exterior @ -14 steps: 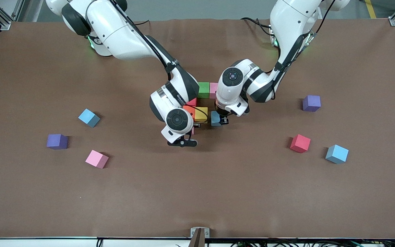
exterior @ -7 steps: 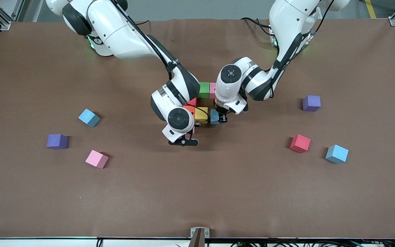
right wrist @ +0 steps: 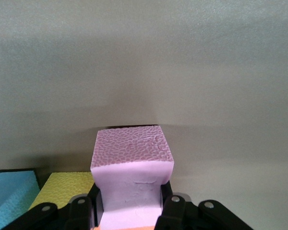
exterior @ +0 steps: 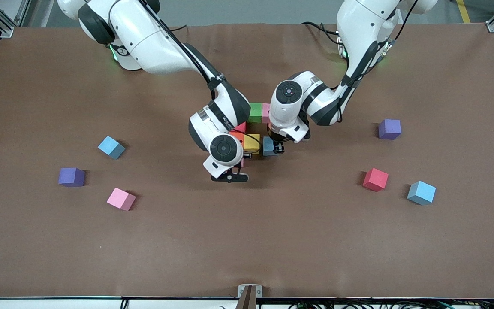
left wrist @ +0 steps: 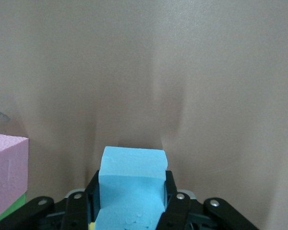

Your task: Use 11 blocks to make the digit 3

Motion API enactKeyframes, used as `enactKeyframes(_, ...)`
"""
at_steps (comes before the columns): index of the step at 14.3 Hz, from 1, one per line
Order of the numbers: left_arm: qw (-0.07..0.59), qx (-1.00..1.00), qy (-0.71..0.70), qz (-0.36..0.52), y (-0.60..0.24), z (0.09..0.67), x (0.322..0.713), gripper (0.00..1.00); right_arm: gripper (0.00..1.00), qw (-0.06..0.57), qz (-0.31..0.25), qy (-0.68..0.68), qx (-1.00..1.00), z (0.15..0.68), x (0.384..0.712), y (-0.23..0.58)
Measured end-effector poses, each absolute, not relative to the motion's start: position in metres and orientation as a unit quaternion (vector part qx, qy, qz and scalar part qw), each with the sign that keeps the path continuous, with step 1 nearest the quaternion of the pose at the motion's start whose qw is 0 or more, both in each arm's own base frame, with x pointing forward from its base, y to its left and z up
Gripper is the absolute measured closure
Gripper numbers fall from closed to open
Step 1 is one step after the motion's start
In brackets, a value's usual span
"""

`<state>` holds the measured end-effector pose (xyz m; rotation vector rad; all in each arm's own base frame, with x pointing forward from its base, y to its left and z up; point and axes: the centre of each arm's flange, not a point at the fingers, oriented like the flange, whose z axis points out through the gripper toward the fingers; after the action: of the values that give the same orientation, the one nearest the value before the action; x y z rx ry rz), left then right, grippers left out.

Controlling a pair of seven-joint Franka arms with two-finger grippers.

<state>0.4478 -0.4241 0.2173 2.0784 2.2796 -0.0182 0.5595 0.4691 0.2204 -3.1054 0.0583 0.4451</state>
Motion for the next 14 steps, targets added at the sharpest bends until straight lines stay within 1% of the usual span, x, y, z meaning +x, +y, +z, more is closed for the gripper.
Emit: enactKeyframes(14, 0.034, 0.681, 0.731, -0.008, -0.4333, 0.2157, 0.4378, 0.48, 0.52, 0.0, 0.143, 0.021, -0.99, 0.219, 0.5569, 0.4714)
